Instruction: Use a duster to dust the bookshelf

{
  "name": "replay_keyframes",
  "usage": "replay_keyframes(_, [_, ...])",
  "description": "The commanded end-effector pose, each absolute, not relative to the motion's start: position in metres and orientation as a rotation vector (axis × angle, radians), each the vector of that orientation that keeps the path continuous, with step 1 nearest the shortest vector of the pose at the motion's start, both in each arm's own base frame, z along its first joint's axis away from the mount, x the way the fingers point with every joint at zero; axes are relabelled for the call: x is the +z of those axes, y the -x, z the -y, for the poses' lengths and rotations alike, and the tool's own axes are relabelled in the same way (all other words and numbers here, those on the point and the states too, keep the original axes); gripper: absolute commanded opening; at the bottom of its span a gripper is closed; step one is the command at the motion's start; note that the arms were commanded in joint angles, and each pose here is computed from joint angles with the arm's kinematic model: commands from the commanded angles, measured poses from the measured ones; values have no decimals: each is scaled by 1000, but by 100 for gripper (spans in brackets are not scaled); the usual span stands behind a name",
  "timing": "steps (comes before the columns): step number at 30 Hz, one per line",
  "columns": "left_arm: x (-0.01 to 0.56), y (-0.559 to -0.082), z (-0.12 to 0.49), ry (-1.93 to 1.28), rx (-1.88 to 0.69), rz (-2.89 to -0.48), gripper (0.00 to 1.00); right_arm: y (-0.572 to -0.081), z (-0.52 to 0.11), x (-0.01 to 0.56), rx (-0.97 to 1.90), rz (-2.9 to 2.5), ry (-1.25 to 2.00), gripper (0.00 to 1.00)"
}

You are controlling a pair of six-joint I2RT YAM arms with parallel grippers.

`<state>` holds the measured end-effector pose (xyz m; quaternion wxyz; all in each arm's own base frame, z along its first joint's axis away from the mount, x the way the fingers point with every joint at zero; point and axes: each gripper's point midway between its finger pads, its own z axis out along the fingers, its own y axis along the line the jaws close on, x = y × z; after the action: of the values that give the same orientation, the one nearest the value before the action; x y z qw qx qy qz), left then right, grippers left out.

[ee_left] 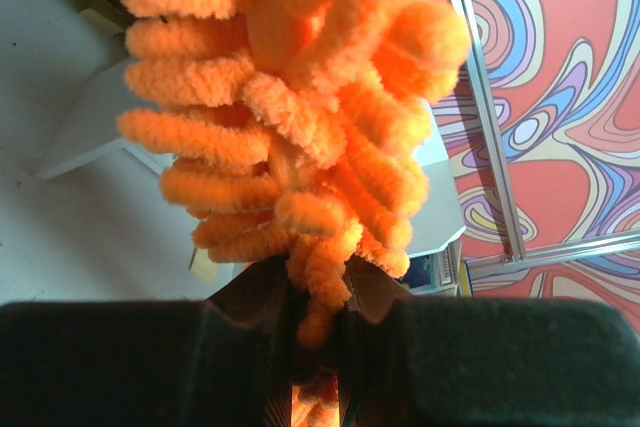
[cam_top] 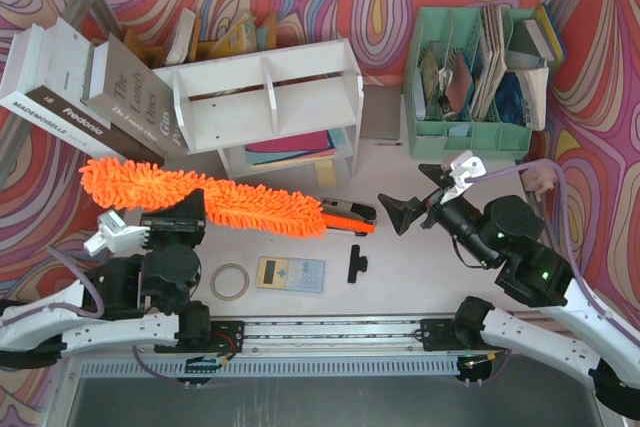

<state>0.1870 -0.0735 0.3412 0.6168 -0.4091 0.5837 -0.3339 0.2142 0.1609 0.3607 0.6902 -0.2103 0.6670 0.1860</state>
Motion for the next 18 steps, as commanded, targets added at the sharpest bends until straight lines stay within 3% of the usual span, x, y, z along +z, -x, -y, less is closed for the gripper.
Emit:
replay_keyframes(1, [336,-187,37,1054,-727,-1144,0,-215,-164,367,439,-1471,451,98])
replay_keyframes(18, [271,-184,15,1052,-711,-1157,0,-226,-179,353,444,-1525,468,98])
